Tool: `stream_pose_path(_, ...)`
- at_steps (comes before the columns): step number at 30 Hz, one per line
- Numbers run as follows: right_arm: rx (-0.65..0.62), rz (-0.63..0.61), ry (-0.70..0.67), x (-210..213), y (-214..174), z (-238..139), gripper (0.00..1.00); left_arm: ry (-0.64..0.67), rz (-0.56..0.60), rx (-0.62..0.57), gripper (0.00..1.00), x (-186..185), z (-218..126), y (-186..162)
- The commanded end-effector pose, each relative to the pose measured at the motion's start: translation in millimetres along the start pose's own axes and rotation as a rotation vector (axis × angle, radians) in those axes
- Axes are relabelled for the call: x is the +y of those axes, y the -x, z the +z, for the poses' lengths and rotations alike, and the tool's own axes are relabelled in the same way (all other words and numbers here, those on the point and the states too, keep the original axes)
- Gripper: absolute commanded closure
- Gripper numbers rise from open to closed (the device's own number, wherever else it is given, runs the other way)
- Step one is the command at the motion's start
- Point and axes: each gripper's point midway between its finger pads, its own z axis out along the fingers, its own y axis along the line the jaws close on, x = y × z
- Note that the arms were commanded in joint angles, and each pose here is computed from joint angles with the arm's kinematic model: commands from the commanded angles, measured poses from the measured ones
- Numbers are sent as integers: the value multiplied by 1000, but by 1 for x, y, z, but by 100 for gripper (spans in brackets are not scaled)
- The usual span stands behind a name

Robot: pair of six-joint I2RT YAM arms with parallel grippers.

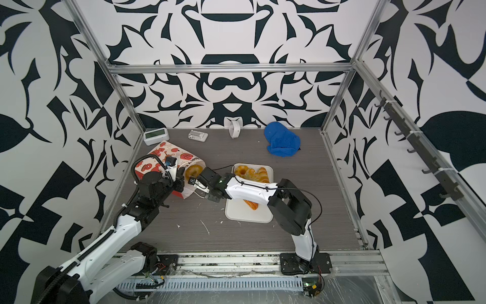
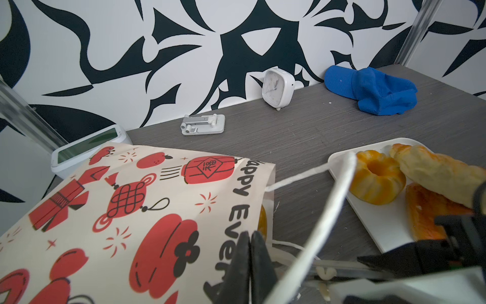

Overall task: Take the fake bread out of the paper bag
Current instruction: 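Carry the ring bread with the tongs toward the white tray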

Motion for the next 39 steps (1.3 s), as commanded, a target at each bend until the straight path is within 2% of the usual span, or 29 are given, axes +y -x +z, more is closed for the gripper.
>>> stream_pose_path(1, -69, 30, -39, -14, 24, -22, 84, 10, -13, -38, 93, 2, -3, 8)
stream_pose_path(15, -173, 63, -1, -12, 34, -52, 100, 15, -16, -45, 93, 3, -2, 9)
stream_pose_path(23, -150, 70, -9, -11, 17, -68, 100, 35, -20, -47, 93, 6, 0, 9)
stream_pose_path(39, -126, 163, 7, 6, -29, -114, 100, 95, -38, -68, 93, 16, 20, 15)
